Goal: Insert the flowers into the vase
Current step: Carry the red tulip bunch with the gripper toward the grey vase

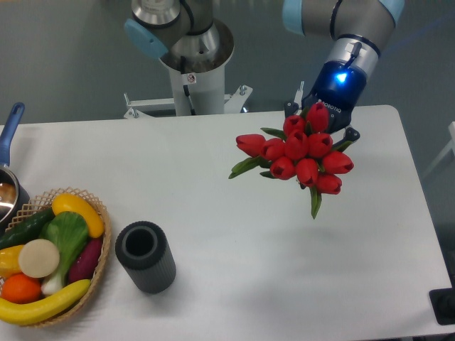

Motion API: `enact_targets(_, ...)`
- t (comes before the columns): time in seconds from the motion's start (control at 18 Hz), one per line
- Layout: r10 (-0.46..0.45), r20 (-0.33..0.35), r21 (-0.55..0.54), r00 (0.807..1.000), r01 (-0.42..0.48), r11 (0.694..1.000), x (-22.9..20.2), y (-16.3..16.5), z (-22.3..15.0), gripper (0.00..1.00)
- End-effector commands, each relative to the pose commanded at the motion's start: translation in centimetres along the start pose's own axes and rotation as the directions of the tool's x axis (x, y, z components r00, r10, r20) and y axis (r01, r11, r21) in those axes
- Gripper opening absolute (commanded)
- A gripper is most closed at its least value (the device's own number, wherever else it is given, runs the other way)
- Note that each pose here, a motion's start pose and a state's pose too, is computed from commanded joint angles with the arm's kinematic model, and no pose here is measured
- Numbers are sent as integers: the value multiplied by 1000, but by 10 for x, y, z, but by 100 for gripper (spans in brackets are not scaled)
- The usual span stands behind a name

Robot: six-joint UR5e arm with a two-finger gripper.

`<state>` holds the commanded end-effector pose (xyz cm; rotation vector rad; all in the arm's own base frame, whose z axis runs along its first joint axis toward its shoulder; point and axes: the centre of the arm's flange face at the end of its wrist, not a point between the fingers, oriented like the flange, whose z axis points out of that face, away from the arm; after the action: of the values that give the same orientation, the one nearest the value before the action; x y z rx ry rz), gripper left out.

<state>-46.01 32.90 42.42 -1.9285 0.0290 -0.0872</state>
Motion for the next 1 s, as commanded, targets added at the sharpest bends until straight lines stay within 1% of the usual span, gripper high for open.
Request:
enact_targets(0.22, 11, -13, 3, 1000, -11, 1000, 1, -6, 6, 21)
enact_targets(0.5, 4, -18, 3, 1000, -4, 1000, 1, -2, 9, 21)
enact_targets(0.67, 16, -37, 3, 999, -16, 1000, 3, -3, 19, 21)
enact_targets(0.83, 19, -82, 76, 996, -13, 997, 4, -8, 27, 21)
enact_targets(1.0, 29, -110, 137, 994, -14, 991, 8, -15, 28, 21)
